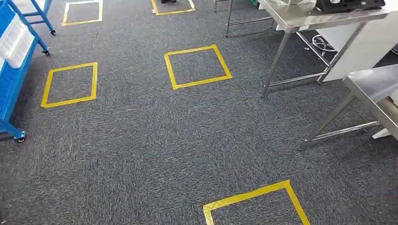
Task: Take the parts from the cabinet and place them on the table.
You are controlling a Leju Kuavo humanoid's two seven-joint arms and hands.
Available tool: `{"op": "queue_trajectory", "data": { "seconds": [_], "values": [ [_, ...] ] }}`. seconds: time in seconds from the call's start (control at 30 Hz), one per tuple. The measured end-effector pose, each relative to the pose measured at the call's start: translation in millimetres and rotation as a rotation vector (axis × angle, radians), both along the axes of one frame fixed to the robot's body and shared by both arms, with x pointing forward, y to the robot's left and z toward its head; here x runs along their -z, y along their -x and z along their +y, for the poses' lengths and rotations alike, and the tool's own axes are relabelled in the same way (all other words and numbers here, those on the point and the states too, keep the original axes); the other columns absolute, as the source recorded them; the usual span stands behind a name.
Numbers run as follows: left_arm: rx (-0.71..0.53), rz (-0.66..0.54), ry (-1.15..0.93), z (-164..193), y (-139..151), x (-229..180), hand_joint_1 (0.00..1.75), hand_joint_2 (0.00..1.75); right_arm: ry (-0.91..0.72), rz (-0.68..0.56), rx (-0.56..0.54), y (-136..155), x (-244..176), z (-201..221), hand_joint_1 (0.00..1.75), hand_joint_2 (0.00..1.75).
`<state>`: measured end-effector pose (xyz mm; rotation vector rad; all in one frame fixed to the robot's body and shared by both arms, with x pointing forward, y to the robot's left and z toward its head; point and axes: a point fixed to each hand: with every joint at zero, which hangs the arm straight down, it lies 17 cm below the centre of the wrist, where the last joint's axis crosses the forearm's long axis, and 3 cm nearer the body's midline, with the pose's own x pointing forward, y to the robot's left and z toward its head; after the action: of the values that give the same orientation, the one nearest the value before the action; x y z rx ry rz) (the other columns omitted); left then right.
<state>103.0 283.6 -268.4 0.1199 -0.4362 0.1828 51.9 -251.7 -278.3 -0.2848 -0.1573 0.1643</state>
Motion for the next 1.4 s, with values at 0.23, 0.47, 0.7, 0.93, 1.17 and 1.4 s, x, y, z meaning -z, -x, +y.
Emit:
{"op": "queue_trajectory", "data": {
  "seconds": [0.23,0.47,0.7,0.93,1.17,1.4],
  "values": [
    [-0.004,0.001,-0.018,3.7,-2.5,-0.2,0.0,0.0,-0.016,0.031,-0.007,7.0,1.6,-0.1,0.0,0.0],
    [-0.006,0.014,-0.036,3.8,-2.6,0.5,0.0,0.0,-0.018,-0.014,-0.038,-1.3,2.0,-13.0,0.0,0.0],
    [0.0,-0.003,-0.051,-3.9,-4.1,-1.1,0.0,0.0,-0.028,-0.064,-0.048,-13.7,0.4,-13.6,0.0,0.0],
    [0.002,-0.008,-0.045,-9.1,-2.7,-1.4,0.0,0.0,-0.037,-0.07,-0.05,-16.2,0.2,-12.2,0.0,0.0],
    [0.017,0.001,-0.041,-14.8,1.5,-0.7,0.0,0.0,-0.041,-0.063,-0.031,-20.3,0.2,-14.3,0.0,0.0],
    [0.031,-0.003,-0.041,-17.3,0.3,-1.0,0.0,0.0,-0.044,-0.054,-0.028,-14.8,0.9,-13.4,0.0,0.0]
  ]
}}
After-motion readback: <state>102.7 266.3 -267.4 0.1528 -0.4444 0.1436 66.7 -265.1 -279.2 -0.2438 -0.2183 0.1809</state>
